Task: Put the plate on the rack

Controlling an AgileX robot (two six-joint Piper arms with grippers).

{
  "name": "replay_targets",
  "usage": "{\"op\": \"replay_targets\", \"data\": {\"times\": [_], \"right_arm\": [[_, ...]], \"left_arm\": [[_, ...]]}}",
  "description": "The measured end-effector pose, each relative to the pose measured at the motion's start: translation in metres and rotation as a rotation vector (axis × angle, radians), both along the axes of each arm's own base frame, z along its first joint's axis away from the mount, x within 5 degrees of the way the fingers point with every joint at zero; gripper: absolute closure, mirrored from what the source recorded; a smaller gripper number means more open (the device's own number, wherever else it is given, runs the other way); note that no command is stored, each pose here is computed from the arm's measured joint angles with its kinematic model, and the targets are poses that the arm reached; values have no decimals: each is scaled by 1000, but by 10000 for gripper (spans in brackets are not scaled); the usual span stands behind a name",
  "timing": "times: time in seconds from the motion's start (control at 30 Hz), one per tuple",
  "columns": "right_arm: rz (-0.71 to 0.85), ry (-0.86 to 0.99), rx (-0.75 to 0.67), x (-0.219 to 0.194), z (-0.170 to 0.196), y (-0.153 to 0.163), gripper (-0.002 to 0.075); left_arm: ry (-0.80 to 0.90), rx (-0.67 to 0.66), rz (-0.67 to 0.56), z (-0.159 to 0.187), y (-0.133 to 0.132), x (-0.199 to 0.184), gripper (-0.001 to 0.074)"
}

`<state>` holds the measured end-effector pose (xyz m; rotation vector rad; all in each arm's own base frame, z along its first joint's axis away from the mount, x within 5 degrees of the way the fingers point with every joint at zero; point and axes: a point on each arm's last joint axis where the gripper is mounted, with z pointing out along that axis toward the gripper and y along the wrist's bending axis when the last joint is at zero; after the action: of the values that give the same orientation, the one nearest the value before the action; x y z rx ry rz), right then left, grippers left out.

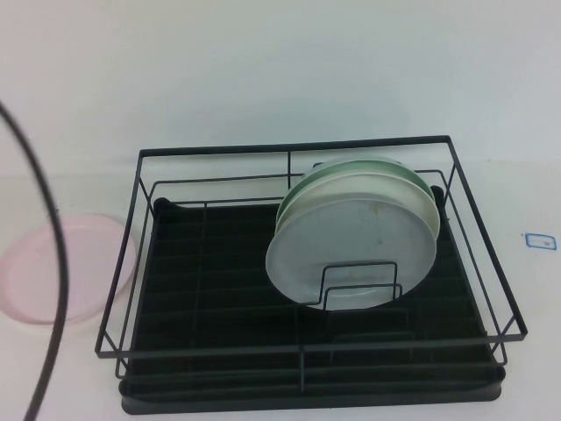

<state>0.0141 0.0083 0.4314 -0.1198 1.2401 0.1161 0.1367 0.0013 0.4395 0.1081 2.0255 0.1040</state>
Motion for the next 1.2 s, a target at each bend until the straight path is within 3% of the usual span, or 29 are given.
{"op": "replay_targets", "data": {"times": [0.1,0.17,0.3,0.37,0.47,0.57,0.67,0.83,0.93,1.1,1.2], "right_arm": [[88,73,117,6,-1,5,728],[111,113,121,9,-3,7,728],[141,297,-27,25,-17,15,728],[177,399,-129,34,-29,19,728],[271,481,-280,41,-45,27,728],[395,526,-391,45,-61,36,728],[497,538,-468,46,-73,44,728],[582,517,-507,45,-81,50,728],[592,512,-519,46,-82,51,728],[610,531,-507,51,-83,54,728],[617,538,-511,54,-84,56,728]], "left_arm": [[126,3,83,-19,6,35,735],[168,-5,114,-31,7,59,735],[266,-88,185,-60,17,101,735],[302,-207,204,-72,29,114,735],[322,-427,112,-84,43,129,735],[339,-559,92,-101,76,138,735],[388,-597,155,-123,107,143,735],[435,-580,164,-153,122,160,729],[497,-605,168,-178,128,171,666],[566,-632,207,-216,140,186,480],[606,-643,212,-236,145,193,436]]}}
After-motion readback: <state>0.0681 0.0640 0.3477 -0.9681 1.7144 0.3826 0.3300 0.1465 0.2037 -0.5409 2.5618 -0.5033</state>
